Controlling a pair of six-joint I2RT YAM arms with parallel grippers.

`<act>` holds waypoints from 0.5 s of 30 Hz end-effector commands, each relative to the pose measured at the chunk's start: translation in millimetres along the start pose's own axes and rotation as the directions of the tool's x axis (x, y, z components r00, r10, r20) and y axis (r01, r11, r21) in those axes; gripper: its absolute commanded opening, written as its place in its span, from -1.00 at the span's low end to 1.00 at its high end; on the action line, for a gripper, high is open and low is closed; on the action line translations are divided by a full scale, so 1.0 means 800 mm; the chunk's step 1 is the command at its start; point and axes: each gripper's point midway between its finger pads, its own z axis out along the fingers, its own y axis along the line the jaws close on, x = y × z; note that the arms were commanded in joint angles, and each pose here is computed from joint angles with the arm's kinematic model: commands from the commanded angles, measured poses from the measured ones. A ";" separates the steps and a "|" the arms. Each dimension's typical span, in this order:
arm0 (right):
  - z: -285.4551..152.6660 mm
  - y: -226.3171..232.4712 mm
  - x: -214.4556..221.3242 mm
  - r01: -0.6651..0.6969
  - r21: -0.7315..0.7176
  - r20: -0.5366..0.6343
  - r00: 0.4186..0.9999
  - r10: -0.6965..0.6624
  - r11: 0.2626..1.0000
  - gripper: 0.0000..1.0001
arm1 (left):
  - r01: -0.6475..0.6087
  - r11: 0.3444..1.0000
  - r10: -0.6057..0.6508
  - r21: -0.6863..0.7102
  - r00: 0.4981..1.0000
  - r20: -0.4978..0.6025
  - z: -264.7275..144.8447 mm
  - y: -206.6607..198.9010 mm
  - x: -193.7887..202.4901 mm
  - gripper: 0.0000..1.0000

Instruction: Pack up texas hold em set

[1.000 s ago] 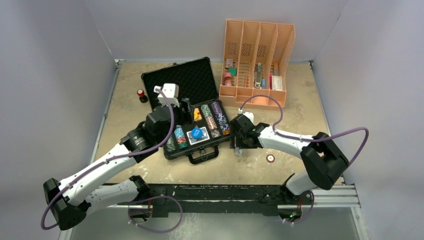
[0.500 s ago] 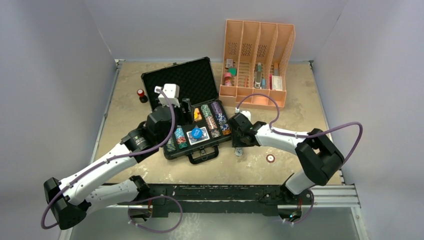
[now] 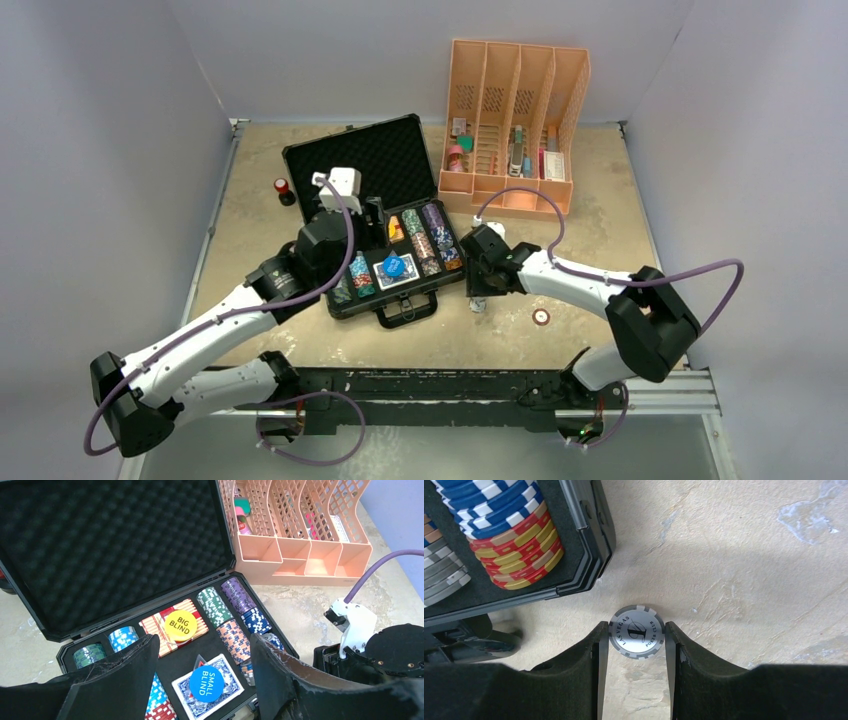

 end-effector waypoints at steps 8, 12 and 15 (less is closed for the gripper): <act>-0.005 0.005 0.009 0.008 -0.037 -0.019 1.000 -0.009 0.999 -0.12 | 0.005 1.000 -0.005 -0.003 1.000 0.010 0.003 -0.005 -0.007 0.33; -0.001 0.001 0.017 0.010 -0.024 -0.041 0.999 -0.011 1.000 -0.11 | 0.001 1.000 -0.001 -0.006 1.000 0.003 0.005 -0.005 -0.004 0.33; 0.001 0.000 0.021 0.010 -0.024 -0.051 0.999 -0.011 1.000 -0.10 | 0.000 1.000 0.000 -0.007 1.000 0.003 0.005 -0.005 -0.004 0.33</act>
